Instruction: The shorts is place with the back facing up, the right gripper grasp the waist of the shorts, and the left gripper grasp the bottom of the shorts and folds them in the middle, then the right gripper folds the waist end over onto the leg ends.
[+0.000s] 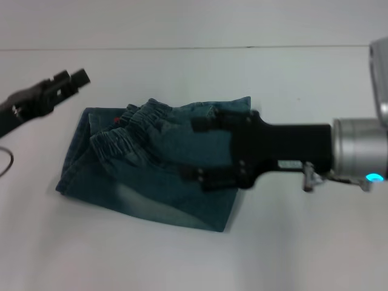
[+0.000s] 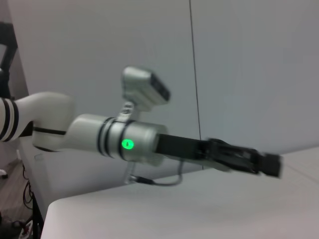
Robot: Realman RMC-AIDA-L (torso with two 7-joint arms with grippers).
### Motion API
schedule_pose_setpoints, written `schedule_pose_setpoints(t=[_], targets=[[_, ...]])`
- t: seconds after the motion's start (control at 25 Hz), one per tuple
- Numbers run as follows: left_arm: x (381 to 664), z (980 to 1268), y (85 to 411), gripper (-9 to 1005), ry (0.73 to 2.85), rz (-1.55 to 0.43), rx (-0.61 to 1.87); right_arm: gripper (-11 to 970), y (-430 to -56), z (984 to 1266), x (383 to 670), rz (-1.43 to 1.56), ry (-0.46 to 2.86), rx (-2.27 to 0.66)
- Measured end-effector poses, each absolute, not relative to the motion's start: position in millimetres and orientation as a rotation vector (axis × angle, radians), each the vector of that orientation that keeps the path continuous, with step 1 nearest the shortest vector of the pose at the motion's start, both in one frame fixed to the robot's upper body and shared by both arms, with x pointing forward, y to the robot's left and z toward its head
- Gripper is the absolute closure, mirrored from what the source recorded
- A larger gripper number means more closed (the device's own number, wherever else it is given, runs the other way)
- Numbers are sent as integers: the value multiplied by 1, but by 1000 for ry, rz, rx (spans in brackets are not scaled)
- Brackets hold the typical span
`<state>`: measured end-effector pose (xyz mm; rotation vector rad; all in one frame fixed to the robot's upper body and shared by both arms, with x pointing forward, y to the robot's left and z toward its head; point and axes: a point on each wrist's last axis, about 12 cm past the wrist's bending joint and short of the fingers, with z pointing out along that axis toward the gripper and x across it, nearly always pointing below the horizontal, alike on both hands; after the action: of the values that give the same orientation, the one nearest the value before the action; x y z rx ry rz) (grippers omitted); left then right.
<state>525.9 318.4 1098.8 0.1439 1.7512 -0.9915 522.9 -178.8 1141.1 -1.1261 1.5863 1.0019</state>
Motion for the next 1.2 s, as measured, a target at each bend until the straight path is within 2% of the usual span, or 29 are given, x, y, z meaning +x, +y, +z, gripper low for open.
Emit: schedule_pose_setpoints(t=[0.04,0.08,0.12,0.32,0.56,1.2], targets=[[518,1097,320,585,1730,-1023,159,33,-184,1138,519,1012,1597,-1122],[500,1095,322,497,1679,-1087,201,34,-190,1135,515,1021,1607,-1121],[500,1095,322,457,1679,-1087,201,34,-195,1132,511,1030,1615,-1131],[457,1089,325,258,1655,-1188,339,38,-216,1119,494,1083,1657,-1200],[435,1078,315,201,1746,-1264,575,41,-233,1106,491,1125,1739,-1212],[444,1069,287,210,1775,-1338,768,42,-239,1107,497,1108,1767,-1191]])
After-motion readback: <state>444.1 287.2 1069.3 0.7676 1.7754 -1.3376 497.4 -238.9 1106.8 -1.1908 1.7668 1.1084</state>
